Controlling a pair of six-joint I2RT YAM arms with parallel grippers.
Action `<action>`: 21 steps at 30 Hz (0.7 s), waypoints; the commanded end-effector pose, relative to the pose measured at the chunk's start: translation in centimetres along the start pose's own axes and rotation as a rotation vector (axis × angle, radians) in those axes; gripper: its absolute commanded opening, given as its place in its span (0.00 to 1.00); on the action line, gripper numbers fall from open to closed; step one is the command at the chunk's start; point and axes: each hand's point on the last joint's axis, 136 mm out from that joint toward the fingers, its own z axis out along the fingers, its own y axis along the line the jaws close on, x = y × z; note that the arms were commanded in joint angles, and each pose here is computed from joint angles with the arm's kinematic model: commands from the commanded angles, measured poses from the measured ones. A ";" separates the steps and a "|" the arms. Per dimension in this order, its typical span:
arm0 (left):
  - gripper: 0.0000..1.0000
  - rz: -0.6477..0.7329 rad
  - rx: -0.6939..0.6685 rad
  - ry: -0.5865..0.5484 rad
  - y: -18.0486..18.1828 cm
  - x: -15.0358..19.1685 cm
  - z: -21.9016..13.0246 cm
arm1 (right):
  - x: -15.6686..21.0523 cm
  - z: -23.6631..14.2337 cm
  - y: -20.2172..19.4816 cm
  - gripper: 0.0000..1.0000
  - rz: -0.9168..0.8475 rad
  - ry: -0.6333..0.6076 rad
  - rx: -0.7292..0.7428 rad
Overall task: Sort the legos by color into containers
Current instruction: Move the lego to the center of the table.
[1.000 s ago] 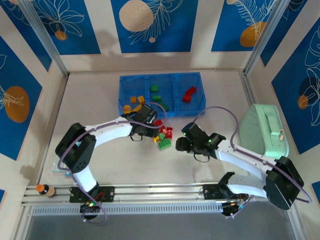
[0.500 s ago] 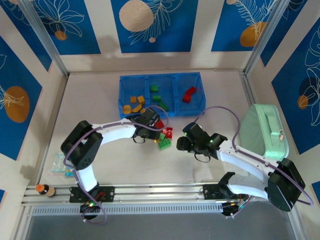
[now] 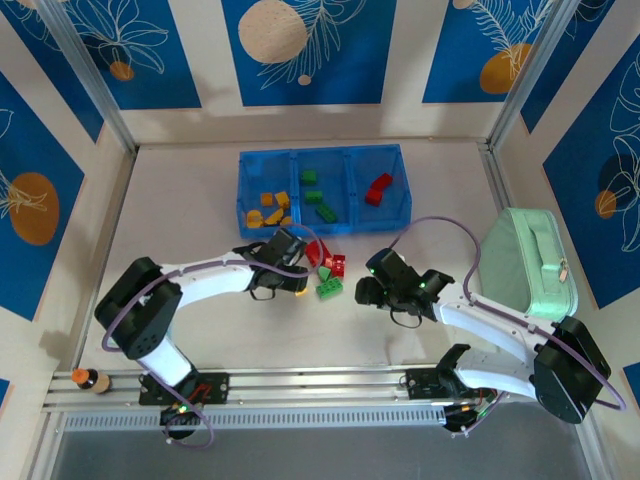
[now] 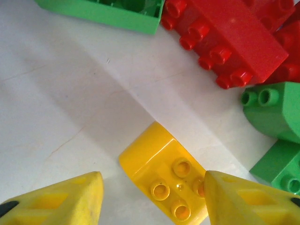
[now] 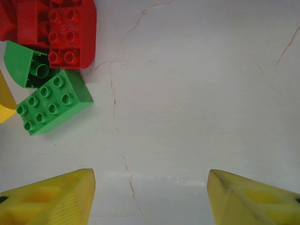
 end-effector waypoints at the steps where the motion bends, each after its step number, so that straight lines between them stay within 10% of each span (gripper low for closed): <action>1: 0.64 0.002 -0.013 0.066 0.4 1.2 -1.0 | -0.2 -0.1 0.1 0.65 0.025 -0.010 -0.018; 21: 0.65 -0.232 -0.015 0.083 -3.3 1.3 0.7 | 0.1 0.1 -0.1 0.65 0.037 -0.014 -0.019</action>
